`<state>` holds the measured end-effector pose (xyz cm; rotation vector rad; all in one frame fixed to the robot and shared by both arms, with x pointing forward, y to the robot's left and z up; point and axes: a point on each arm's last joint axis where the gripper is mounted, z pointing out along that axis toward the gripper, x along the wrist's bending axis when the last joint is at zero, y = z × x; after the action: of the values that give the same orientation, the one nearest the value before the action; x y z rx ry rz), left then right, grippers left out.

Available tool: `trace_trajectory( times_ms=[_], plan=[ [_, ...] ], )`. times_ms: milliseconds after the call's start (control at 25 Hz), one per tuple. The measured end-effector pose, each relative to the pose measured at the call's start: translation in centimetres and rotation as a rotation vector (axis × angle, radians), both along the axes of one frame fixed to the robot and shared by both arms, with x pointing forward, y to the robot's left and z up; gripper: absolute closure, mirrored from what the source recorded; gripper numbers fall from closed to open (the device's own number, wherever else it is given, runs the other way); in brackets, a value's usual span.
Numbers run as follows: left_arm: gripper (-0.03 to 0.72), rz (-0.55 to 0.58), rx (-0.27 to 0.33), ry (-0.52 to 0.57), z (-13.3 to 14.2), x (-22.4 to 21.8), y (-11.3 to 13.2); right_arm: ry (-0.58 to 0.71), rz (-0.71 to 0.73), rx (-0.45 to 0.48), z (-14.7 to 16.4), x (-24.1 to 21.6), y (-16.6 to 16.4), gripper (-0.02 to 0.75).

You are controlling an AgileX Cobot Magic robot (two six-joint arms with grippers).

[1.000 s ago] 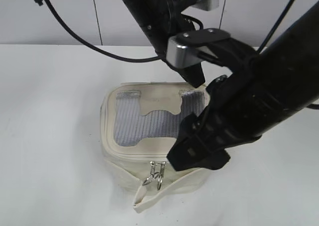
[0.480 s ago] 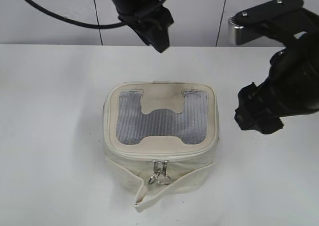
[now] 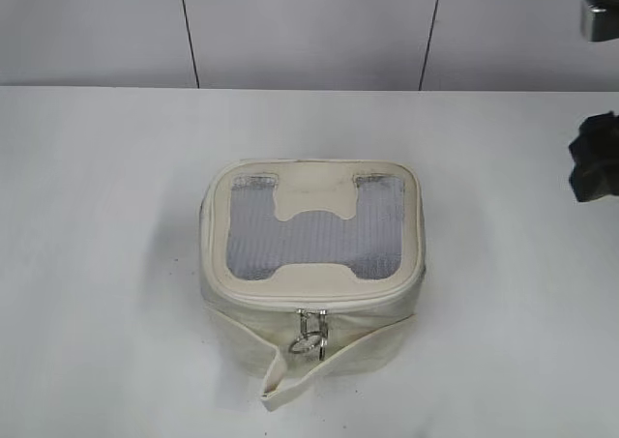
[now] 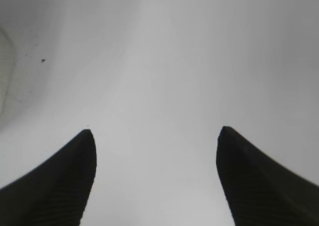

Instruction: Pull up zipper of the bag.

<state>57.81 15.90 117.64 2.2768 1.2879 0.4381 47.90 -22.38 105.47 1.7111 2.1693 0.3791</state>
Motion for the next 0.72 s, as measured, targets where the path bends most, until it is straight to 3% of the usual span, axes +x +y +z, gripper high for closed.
trace_trajectory(
  times_ms=[160,360,480,720],
  plan=[
    [0.356,0.101,0.017,0.030,-0.1,-3.0,4.5,-0.018,-0.127,0.025,0.1,1.0,-3.2,0.153],
    [0.358,0.218,0.030,0.107,-2.2,-8.3,8.7,-0.040,-0.243,0.049,0.2,1.5,-6.0,0.153],
    [0.358,0.287,-0.002,0.063,-2.9,-12.3,10.3,-0.042,-0.249,0.052,0.2,1.5,-6.2,0.153],
    [0.358,0.316,-0.090,-0.154,-3.5,-21.1,11.9,-0.099,-0.200,0.062,1.7,-1.4,-6.3,0.153]
  ],
)
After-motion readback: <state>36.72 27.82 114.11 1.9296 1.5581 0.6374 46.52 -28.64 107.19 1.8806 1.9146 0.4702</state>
